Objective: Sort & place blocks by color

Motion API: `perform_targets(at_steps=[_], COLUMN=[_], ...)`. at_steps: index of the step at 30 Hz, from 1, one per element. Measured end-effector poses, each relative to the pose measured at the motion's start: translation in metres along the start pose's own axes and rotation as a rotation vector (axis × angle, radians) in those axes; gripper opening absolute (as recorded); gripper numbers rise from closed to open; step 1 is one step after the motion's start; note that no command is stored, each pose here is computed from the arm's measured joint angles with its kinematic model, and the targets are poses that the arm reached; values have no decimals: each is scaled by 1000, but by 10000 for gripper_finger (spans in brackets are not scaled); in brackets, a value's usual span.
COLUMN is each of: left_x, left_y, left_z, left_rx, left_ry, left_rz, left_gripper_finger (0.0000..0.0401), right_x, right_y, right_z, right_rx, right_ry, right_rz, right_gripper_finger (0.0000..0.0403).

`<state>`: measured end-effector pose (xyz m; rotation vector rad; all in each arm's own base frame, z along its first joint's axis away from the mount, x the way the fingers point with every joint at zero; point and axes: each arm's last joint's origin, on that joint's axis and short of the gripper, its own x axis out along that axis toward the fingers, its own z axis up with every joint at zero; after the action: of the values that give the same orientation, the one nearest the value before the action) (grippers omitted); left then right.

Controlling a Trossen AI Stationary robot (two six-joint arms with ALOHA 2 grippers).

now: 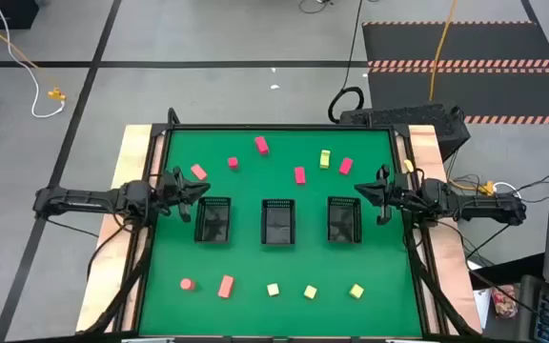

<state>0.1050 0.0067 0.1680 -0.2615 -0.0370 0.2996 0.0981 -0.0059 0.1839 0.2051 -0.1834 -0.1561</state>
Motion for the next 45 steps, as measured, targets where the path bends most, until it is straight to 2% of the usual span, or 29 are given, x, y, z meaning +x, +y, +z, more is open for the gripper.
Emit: perform_targets(at_steps=[4, 9, 14, 16, 19, 25, 28, 30, 33, 40, 45], left_x=[0, 0, 0, 0, 0, 0, 1, 1, 2, 6, 18], left_y=[2, 2, 1, 0, -3, -1, 1, 3, 5, 6, 9], left_z=[0, 2, 3, 5, 6, 7, 1, -2, 2, 49, 74], left_rx=[-12, -30, -20, 46, 102, 13, -24, -43, -49, -10, 9], left_ry=[-16, -34, -44, -51, -53, -66, -1, 28, 73, 186, 288], left_rz=[58, 65, 61, 11, -49, -36, -11, 16, 63, 243, 368], left_gripper_finger=[26, 26, 36, 53, 94, 200, 242, 262, 279, 270, 256], right_x=[0, -1, 0, 0, 3, 7, 12, 16, 27, 65, 96], right_y=[0, 1, -2, -3, -4, -3, -4, -7, -5, -13, -37], right_z=[6, 11, 7, 6, 3, 12, 6, -4, 10, 52, 75], right_rx=[-70, -90, -74, -100, -61, -39, -91, -129, -169, -291, -243], right_ry=[-63, -117, -80, -77, -52, -141, -72, 27, 91, 408, 667], right_rz=[-20, -32, -102, -134, -175, -215, -255, -304, -372, -583, -773], right_gripper_finger=[0, 0, 21, 38, 72, 170, 214, 236, 256, 260, 259])
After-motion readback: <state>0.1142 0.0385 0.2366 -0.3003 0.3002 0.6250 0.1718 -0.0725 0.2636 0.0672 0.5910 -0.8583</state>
